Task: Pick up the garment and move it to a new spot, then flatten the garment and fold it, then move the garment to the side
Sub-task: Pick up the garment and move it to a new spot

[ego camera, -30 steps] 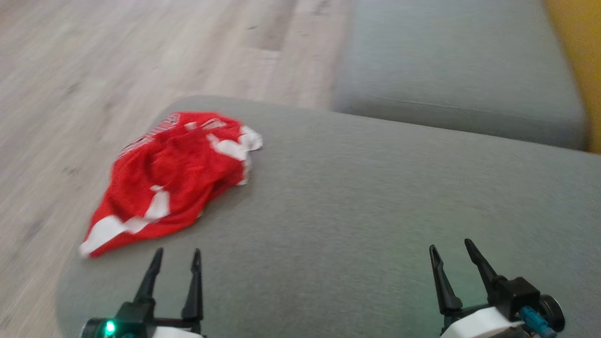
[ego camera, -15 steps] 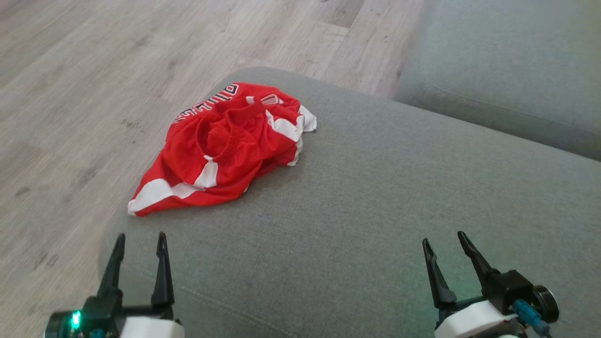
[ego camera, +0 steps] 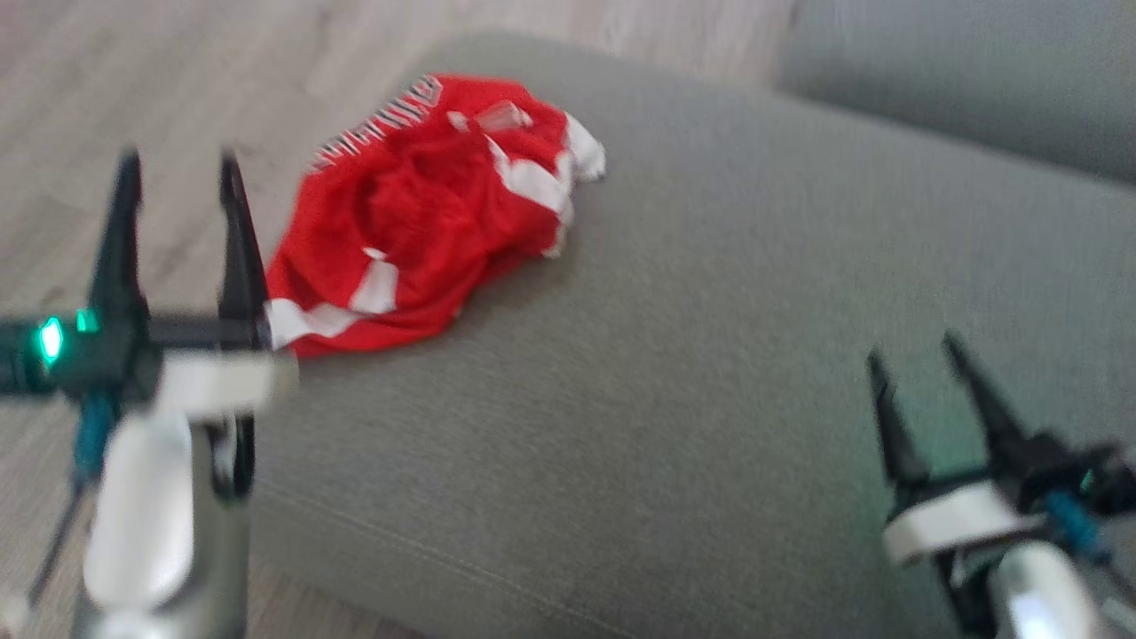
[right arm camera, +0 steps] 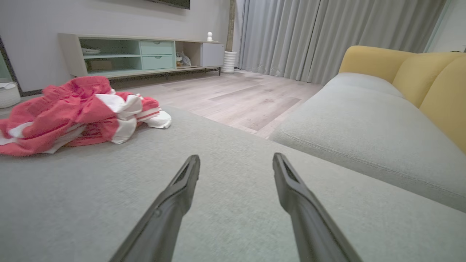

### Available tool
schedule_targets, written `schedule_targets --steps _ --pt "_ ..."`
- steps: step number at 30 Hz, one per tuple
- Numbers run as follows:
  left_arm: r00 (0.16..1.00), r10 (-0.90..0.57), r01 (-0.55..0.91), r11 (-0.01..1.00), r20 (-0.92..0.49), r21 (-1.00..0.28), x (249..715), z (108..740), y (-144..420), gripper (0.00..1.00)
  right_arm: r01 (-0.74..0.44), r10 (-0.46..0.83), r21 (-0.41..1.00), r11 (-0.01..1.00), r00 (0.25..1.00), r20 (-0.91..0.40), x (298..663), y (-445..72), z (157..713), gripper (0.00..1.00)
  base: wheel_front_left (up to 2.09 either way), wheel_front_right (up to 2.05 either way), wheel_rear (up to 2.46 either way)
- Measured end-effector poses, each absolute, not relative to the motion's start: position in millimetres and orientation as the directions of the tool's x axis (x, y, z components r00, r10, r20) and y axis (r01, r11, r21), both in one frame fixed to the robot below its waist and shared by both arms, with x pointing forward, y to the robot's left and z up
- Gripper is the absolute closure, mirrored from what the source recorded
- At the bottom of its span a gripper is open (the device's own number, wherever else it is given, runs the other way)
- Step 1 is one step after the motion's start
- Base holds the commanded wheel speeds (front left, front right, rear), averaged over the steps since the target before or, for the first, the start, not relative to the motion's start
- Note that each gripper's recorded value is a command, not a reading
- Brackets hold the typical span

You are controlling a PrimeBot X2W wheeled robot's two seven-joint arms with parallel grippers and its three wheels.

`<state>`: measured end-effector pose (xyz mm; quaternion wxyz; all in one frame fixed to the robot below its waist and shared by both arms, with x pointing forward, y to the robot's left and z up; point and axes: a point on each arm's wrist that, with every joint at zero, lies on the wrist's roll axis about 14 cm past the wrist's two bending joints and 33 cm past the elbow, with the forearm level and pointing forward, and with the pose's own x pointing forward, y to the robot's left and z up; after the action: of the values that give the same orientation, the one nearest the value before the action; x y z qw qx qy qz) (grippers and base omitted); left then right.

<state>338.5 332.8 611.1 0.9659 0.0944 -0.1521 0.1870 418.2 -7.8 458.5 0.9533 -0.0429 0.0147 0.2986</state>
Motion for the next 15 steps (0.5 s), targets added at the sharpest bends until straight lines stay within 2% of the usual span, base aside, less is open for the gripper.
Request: schedule_targets --steps 4,7,11,15 --pt "0.930 0.232 -0.288 0.942 0.285 0.173 411 610 318 0.00 -0.544 0.542 -0.107 0.832 0.839 -0.051 448 -29 450 0.00 0.00 0.00 0.00" --pt "0.969 0.153 -0.192 0.960 0.195 0.203 463 590 302 0.00 -0.527 0.519 -0.119 0.842 0.850 -0.095 458 -48 429 0.00 0.00 0.00 0.00" --pt "0.989 0.135 -0.123 0.981 -0.068 0.148 515 530 293 0.00 -0.499 0.484 -0.126 0.857 0.865 -0.134 473 -68 406 0.00 0.00 0.00 0.00" --pt "0.928 0.130 -0.096 0.989 -0.350 0.113 531 458 287 0.00 -0.467 0.450 -0.124 0.876 0.882 -0.144 484 -83 395 0.00 0.00 0.00 0.00"
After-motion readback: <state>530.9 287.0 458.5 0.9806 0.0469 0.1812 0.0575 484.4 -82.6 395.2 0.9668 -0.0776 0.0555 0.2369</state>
